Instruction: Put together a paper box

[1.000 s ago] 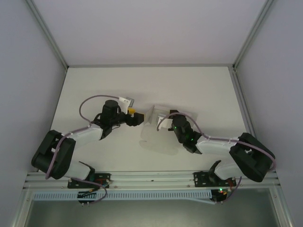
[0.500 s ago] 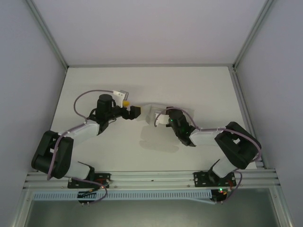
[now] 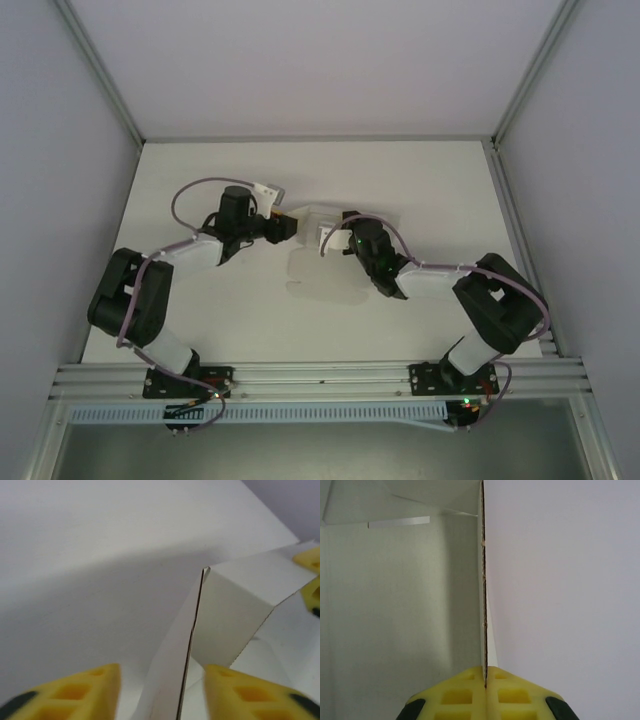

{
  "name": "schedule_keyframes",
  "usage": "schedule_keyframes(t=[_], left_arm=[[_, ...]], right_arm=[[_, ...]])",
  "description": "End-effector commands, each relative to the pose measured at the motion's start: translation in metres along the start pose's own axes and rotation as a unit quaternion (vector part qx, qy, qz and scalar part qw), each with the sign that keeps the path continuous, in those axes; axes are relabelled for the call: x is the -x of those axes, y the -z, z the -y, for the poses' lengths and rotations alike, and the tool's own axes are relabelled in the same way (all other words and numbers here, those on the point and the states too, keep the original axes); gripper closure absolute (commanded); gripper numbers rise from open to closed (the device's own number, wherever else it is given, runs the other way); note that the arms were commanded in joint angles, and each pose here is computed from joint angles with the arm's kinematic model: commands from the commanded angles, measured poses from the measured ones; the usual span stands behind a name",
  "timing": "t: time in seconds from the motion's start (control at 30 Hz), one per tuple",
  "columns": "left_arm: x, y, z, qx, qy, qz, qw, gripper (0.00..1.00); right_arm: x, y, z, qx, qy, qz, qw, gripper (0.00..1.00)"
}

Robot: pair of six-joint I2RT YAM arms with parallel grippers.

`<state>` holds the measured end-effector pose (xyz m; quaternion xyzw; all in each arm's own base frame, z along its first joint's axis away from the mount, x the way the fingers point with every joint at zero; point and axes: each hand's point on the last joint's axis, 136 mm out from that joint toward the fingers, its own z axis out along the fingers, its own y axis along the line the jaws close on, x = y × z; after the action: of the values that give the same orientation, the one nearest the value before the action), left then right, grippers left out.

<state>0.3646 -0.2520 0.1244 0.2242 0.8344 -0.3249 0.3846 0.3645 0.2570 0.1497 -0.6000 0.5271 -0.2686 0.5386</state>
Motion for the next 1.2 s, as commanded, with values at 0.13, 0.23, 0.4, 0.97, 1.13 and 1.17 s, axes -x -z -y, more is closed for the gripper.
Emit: schedule_keyframes(t=[0.13, 0.23, 0.4, 0.97, 1.13, 1.17], left_arm=[[-0.003, -0.009, -0.01, 0.136, -0.051, -0.021, 0.989, 0.77], [-0.004, -0.008, -0.015, 0.211, -0.064, -0.023, 0.975, 0.82], [-0.003, -0.005, -0.028, 0.291, -0.019, -0.018, 0.956, 0.81], [0.011, -0.004, -0.005, 0.228, 0.036, 0.037, 0.972, 0.67], [0.014, 0.009, 0.0, 0.22, 0.033, 0.044, 0.974, 0.6], [0.014, 0.011, 0.001, 0.217, 0.036, 0.045, 0.974, 0.6]], right_arm=[[-0.003, -0.001, 0.003, -0.004, 0.0, -0.009, 1.0, 1.0], [-0.002, 0.002, 0.007, -0.008, -0.002, -0.006, 1.0, 1.0], [-0.001, 0.007, 0.009, -0.004, -0.003, -0.005, 1.0, 1.0], [-0.012, 0.012, -0.005, 0.006, 0.002, -0.024, 1.0, 1.0], [-0.009, 0.0, 0.0, -0.006, 0.006, -0.008, 1.0, 1.0], [-0.009, -0.003, 0.0, -0.005, 0.011, -0.003, 1.0, 1.0]])
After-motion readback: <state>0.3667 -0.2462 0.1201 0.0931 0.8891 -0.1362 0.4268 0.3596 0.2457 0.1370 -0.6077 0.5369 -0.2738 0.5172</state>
